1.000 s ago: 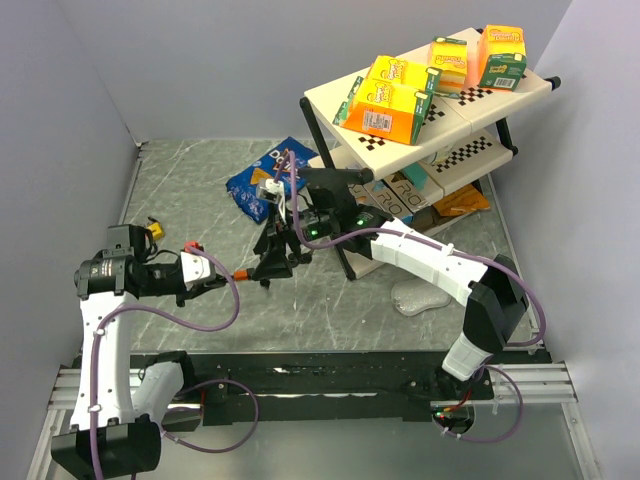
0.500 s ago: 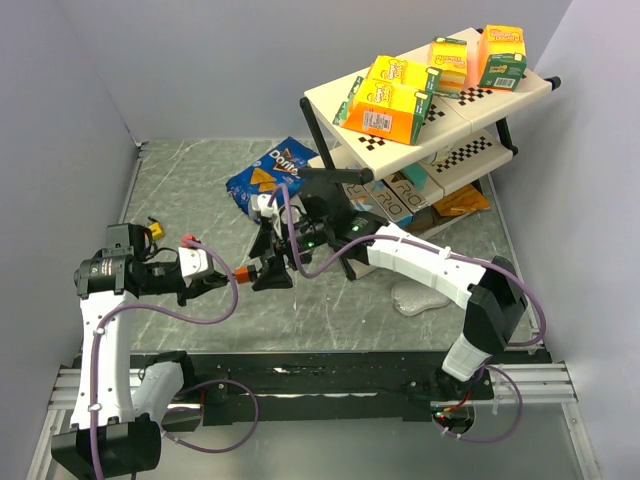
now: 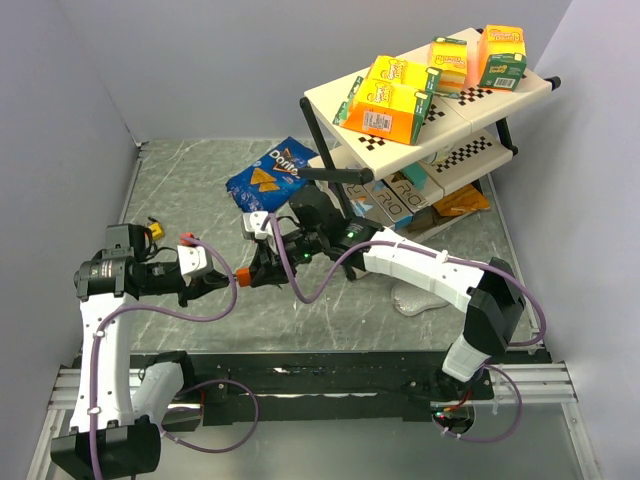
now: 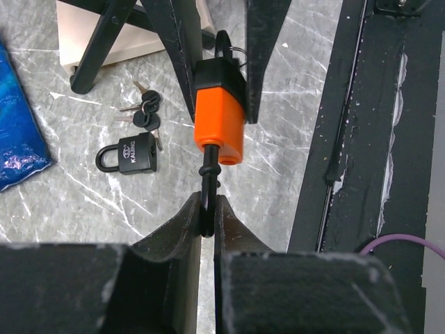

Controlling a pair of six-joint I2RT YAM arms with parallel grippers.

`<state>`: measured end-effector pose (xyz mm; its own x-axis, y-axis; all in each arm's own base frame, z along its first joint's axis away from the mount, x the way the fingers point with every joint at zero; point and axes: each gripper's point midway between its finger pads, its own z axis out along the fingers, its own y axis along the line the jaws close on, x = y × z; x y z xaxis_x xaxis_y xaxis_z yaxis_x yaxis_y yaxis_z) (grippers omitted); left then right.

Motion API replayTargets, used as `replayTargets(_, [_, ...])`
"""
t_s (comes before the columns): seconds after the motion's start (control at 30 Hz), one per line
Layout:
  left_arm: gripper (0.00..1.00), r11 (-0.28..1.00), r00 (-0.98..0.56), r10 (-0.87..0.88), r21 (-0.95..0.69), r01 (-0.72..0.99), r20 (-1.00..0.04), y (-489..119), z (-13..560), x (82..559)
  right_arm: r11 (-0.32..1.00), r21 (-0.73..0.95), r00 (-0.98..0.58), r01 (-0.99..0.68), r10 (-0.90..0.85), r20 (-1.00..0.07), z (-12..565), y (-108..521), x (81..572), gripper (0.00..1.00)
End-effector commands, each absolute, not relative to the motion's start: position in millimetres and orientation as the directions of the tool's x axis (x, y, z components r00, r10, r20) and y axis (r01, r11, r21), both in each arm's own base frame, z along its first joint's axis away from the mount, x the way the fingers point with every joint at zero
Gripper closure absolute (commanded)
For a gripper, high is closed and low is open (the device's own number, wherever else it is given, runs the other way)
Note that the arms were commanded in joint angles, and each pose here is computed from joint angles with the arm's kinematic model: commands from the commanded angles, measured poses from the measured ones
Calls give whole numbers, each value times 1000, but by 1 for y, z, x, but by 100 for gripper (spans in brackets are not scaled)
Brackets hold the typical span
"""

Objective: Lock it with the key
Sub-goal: Lock the lock.

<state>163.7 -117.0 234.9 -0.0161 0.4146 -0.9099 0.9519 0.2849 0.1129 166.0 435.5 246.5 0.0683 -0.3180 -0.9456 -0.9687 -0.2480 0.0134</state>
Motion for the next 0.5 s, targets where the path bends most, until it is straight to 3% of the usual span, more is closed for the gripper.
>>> replayTargets(0.0, [99,263,77,334,171,949,-939,-128,263,168,-270,-55,129,-961,-267,-955,267,445,164,67])
replayTargets(0.1, [99,267,53,308,140,953,-950,-130,265,168,-260,-67,137,-963,-260,-956,269,450,168,75])
replayTargets(0.27, [99,258,43,289,121,959,-956,-135,266,167,-251,-79,139,-965,-229,-964,279,457,169,100])
replayTargets(0.47, [99,278,16,267,93,956,-963,-140,265,173,-262,-75,128,-962,-189,-974,287,464,164,100])
